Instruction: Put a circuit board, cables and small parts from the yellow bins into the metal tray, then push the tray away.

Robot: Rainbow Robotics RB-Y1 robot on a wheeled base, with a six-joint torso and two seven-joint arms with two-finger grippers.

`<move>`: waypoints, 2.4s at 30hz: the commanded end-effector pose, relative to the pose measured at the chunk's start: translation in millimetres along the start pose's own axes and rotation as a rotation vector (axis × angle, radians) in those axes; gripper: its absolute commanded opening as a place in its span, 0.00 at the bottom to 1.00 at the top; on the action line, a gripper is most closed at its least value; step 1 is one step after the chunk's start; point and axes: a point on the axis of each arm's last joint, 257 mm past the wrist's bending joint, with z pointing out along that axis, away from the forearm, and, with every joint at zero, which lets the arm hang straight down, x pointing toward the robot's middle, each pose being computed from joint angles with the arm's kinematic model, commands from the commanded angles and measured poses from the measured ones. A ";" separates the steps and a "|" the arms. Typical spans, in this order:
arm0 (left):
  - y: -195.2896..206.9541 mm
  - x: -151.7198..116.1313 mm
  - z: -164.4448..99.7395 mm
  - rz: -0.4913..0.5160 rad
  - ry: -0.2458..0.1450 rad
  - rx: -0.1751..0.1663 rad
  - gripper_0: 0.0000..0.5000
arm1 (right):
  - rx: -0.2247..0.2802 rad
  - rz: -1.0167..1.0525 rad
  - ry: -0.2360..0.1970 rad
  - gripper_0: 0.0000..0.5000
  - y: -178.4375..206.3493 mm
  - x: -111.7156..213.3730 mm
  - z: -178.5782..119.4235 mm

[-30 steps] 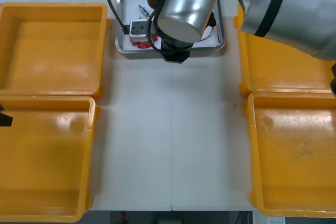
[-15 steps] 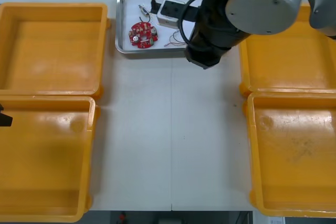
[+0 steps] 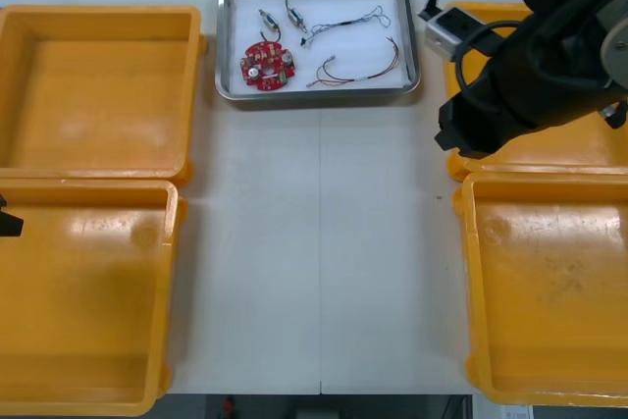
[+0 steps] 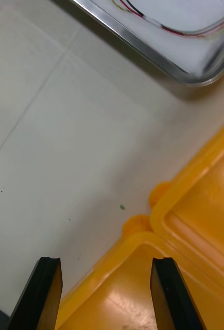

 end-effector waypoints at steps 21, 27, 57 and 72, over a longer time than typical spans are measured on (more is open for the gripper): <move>2.1 3.4 -3.7 0.079 0.018 -0.024 1.00 | 0.094 0.510 0.121 1.00 -100.6 147.0 -34.3; 2.1 3.4 -3.7 0.079 0.018 -0.024 1.00 | 0.124 0.549 0.125 1.00 -112.3 164.0 -31.7; 2.1 3.4 -3.7 0.079 0.018 -0.024 1.00 | 0.066 0.691 0.132 1.00 -102.3 193.6 17.4; 2.1 3.4 -3.7 0.079 0.018 -0.024 1.00 | 0.064 0.690 0.133 1.00 -101.8 194.2 17.6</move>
